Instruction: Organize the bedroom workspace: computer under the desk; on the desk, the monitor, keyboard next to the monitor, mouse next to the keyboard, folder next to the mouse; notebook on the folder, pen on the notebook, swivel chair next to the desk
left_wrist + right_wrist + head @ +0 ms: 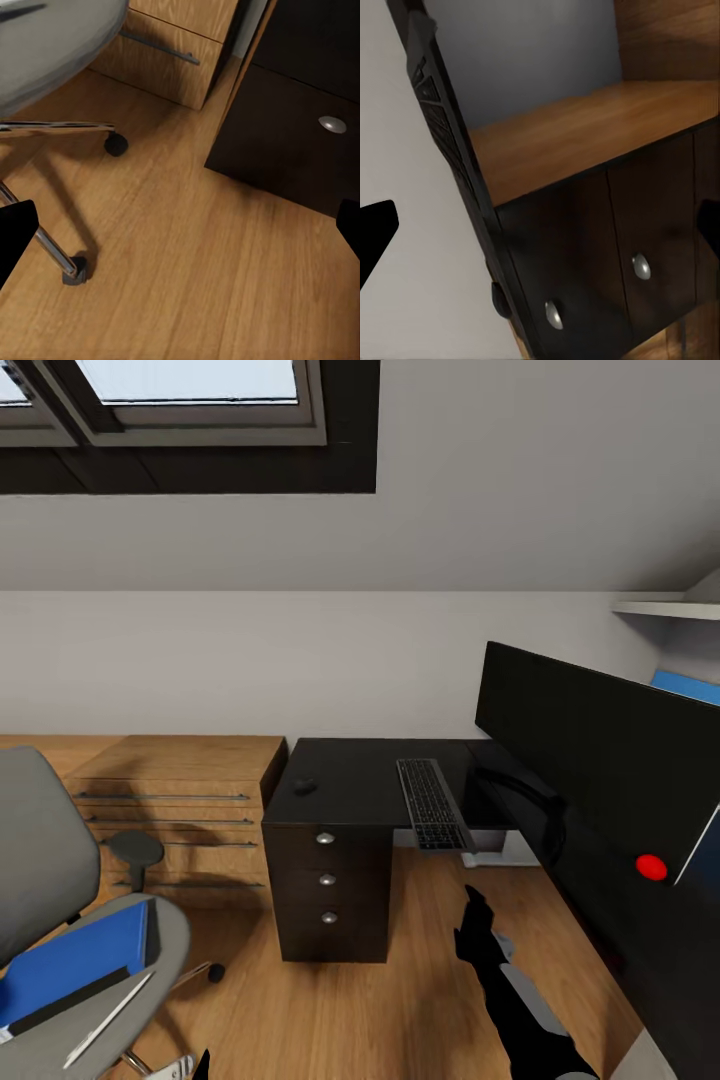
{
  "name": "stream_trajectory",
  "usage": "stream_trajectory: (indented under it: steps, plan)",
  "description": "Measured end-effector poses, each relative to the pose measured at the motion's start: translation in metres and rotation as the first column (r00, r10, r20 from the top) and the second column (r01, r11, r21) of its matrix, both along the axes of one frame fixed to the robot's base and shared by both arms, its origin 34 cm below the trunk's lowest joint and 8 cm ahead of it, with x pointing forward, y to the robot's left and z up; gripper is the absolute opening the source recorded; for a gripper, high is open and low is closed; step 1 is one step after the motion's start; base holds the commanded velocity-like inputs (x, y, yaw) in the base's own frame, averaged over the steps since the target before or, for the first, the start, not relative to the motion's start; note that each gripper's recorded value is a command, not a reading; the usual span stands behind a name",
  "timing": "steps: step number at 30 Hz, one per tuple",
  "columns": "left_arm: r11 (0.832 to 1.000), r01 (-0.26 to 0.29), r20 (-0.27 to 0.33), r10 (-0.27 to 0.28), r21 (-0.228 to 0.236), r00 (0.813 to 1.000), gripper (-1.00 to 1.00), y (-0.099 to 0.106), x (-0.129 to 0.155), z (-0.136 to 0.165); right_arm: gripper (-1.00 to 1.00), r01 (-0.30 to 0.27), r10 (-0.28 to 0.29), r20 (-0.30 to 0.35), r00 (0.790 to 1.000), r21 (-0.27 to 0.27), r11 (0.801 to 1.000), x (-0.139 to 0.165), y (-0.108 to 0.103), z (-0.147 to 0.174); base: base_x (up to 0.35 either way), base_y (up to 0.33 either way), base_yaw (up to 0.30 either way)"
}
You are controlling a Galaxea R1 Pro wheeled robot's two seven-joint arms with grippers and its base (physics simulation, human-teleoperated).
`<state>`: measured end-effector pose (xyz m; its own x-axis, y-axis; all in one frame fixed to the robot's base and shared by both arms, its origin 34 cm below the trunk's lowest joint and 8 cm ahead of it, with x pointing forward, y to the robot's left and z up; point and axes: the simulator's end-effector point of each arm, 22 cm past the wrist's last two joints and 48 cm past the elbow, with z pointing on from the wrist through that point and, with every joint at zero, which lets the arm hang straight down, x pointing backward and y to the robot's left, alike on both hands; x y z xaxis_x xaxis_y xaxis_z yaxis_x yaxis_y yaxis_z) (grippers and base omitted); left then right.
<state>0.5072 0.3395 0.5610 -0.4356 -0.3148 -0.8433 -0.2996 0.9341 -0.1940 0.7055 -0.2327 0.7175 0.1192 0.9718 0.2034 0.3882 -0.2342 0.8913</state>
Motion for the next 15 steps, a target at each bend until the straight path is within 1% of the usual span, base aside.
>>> stream_trajectory:
  steps: [3, 4, 7, 10, 11, 15]
  plan:
    - [1.000, 0.000, 0.000, 0.000, 0.000, 1.000, 1.00, 0.000, 0.000, 0.000, 1.00, -0.018, 0.018, -0.002, 1.000, -0.034, 0.999, 0.000, 0.001, 0.000, -0.006, 0.000, 0.000]
    - [1.000, 0.000, 0.000, 0.000, 0.000, 1.000, 1.00, 0.000, 0.000, 0.000, 1.00, -0.030, 0.029, -0.004, 1.000, -0.054, 0.998, -0.001, 0.002, -0.001, -0.003, 0.000, 0.000]
    - [1.000, 0.000, -0.001, 0.000, 0.000, 1.000, 1.00, 0.000, 0.000, 0.003, 1.00, -0.047, 0.046, -0.020, 0.999, -0.081, 0.996, -0.004, 0.004, -0.004, -0.002, 0.000, 0.000]
    - [1.000, 0.000, -0.001, 0.000, 0.000, 1.000, 1.00, 0.000, 0.000, 0.008, 1.00, -0.069, 0.064, -0.054, 0.996, -0.104, 0.992, -0.011, 0.007, -0.013, 0.000, 0.000, 0.000]
    - [1.000, 0.000, -0.001, 0.000, 0.000, 1.000, 1.00, 0.001, 0.000, 0.010, 1.00, -0.087, 0.077, -0.082, 0.994, -0.121, 0.989, -0.017, 0.010, -0.022, 0.000, 0.000, 0.000]
    - [1.000, 0.000, -0.002, 0.000, 0.000, 1.000, 1.00, 0.000, 0.001, 0.017, 1.00, -0.134, 0.109, -0.146, 0.983, -0.171, 0.976, -0.032, 0.013, -0.039, 0.000, 0.000, 0.000]
